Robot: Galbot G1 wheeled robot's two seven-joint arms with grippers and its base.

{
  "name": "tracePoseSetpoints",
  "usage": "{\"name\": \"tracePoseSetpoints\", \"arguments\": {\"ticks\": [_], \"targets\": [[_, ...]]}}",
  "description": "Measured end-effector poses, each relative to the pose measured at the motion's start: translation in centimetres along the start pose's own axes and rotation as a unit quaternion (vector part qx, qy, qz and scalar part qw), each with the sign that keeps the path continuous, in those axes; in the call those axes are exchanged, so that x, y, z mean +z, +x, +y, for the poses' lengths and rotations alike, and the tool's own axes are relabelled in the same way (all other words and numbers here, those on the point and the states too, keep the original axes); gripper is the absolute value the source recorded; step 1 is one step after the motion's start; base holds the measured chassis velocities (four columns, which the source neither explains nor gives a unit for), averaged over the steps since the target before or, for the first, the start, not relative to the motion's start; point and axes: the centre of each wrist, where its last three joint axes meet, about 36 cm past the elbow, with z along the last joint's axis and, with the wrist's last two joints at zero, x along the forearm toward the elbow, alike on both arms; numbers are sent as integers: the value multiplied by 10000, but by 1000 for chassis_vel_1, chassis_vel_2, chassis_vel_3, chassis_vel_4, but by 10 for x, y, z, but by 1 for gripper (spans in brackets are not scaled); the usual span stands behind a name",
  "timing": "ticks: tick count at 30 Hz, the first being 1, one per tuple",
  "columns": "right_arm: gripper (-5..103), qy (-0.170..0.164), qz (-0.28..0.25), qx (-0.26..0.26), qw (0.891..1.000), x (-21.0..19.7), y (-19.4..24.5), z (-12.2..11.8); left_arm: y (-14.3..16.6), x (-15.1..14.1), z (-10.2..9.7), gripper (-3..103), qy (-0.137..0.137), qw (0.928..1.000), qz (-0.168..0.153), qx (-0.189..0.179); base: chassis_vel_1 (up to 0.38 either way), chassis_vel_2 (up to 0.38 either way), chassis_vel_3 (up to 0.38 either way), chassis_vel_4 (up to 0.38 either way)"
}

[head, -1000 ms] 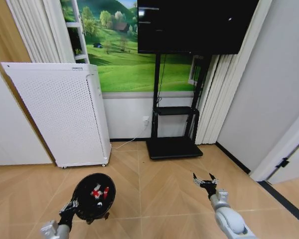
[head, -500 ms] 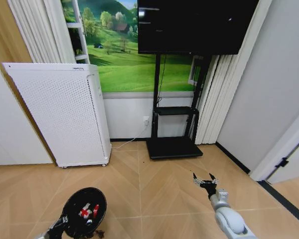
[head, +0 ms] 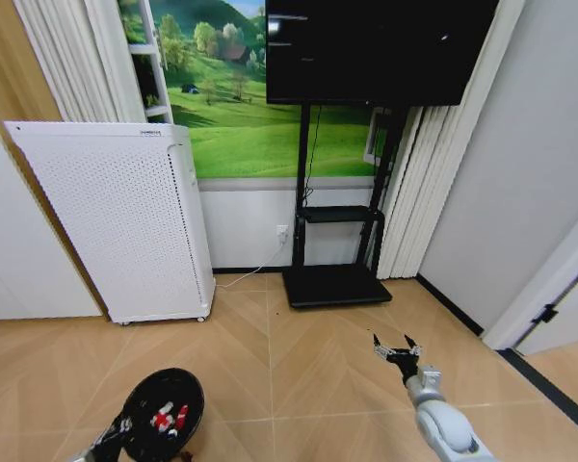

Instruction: Pick up the trash bin and place the garbage on the floor into it.

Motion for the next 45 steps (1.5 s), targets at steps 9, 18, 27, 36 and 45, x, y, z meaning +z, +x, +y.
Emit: {"name": "tracePoseSetpoints", "arguments": {"ticks": [9,18,27,36,45], "targets": [[100,0,0,0,10000,0,0,0,-3,-1,3,55,-3,10000,-75,17,0,0,0,0],[100,0,0,0,10000,0,0,0,-6,-20,8,93,-435,9944,-931,258,0,0,0,0],[100,0,0,0,10000,0,0,0,-18,-68,-5,100,-666,9706,-2166,812,0,0,0,0],[100,0,0,0,10000,0,0,0,-45,-112,-35,100,-502,9551,-2597,1334,0,0,0,0],[100,0,0,0,10000,0,0,0,-54,-112,-42,100,-507,9567,-2498,1403,0,0,0,0]]}}
